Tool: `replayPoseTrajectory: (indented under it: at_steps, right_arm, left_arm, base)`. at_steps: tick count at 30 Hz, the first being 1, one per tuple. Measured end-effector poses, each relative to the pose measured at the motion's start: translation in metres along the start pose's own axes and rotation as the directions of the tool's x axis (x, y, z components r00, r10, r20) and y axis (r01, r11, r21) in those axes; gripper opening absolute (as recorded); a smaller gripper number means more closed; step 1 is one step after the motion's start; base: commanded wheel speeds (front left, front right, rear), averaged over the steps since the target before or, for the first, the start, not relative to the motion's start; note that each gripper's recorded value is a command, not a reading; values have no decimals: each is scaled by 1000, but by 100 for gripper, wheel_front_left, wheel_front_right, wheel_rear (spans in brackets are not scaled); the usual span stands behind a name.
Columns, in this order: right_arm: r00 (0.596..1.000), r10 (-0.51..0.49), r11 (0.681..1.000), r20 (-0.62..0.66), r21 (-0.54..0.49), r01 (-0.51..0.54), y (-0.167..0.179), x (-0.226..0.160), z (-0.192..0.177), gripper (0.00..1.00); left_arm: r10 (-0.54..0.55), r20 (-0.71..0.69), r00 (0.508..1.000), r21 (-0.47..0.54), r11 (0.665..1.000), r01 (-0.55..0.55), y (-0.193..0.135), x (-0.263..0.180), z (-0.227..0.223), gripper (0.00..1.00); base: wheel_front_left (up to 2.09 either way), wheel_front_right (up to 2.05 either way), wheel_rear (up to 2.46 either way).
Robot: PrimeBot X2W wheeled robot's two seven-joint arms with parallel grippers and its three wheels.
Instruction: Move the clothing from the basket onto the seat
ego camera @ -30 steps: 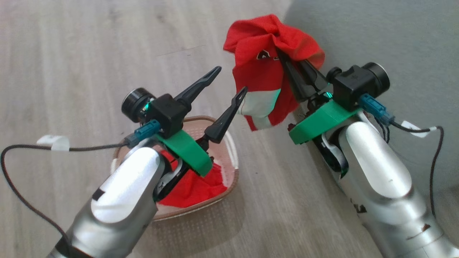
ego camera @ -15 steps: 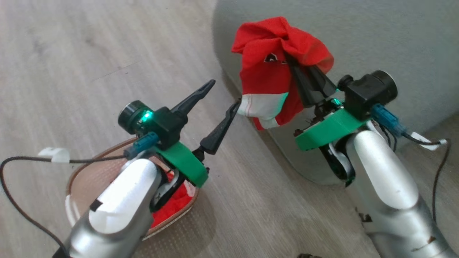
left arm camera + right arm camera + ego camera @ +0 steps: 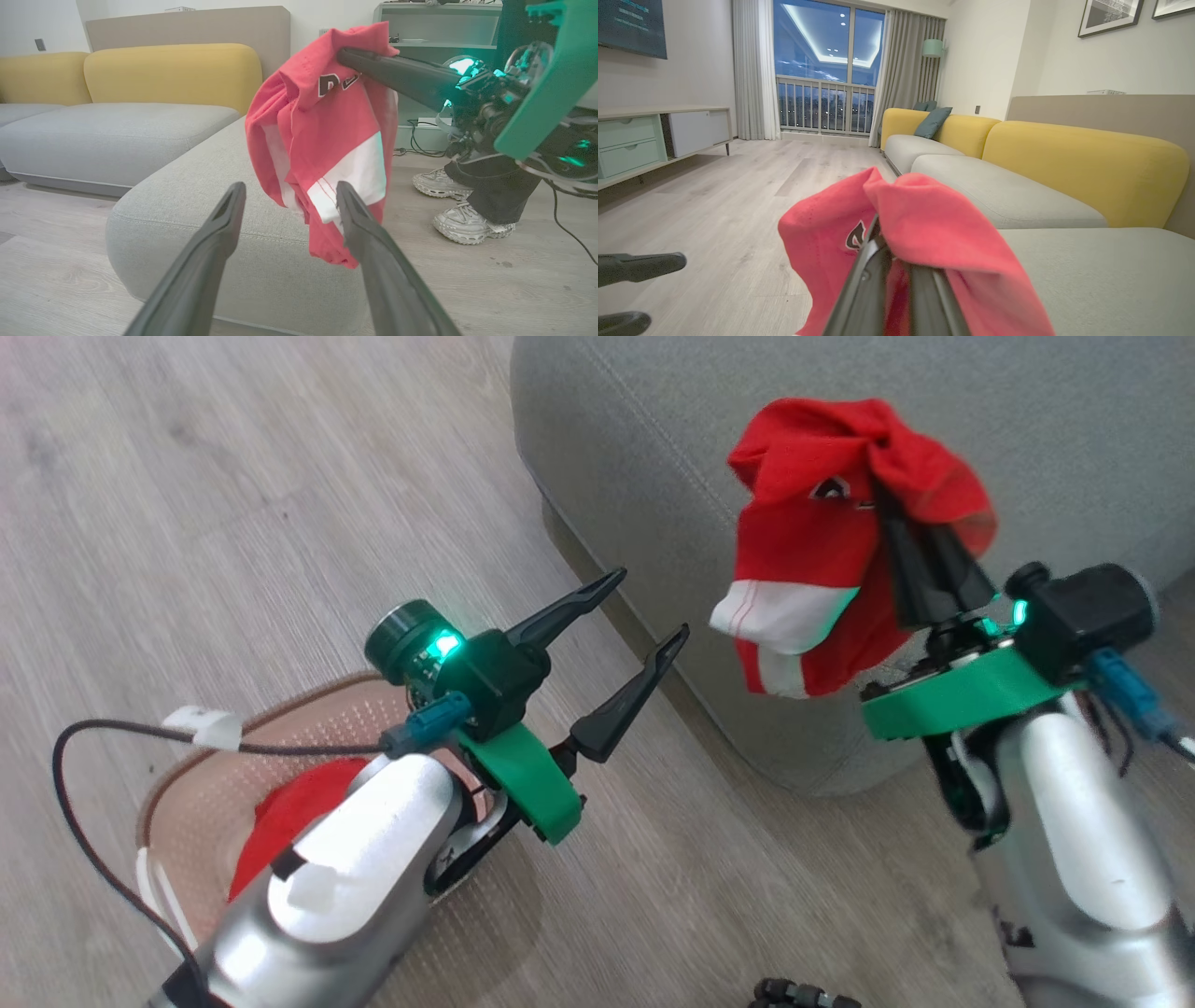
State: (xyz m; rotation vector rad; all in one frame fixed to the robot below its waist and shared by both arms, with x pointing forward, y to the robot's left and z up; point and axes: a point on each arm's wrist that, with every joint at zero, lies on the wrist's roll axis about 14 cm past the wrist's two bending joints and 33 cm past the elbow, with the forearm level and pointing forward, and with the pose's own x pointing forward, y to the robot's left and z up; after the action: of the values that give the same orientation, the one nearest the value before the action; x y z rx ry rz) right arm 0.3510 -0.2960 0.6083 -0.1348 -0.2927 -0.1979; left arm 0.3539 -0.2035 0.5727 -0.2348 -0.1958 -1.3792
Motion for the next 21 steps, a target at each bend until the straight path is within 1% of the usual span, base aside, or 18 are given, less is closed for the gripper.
replayPoseTrajectory:
  at_steps: [4, 7, 14, 21]
  right_arm:
    - [999, -32, 999, -19, -24, 31, -11, 3, -7, 0]
    - [998, -54, 997, -25, -50, 52, -20, 13, -10, 0]
    - [996, -86, 988, 0, -127, 85, -41, 61, -8, 0]
    - [988, -152, 968, -3, -200, 148, -71, 103, -21, 0]
  left_arm:
    - [4, -12, 1000, -26, 1000, -4, 6, -4, -11, 100]
    - [9, -22, 1000, -43, 999, -10, 14, -8, -21, 100]
    - [18, -29, 999, -55, 998, -20, 41, -20, -41, 100]
    - [33, -22, 999, -65, 997, -35, 66, -32, -56, 100]
  base:
    - [0, 0, 0]
    - [0, 0, 0]
    - [0, 0, 0]
    - [0, 0, 0]
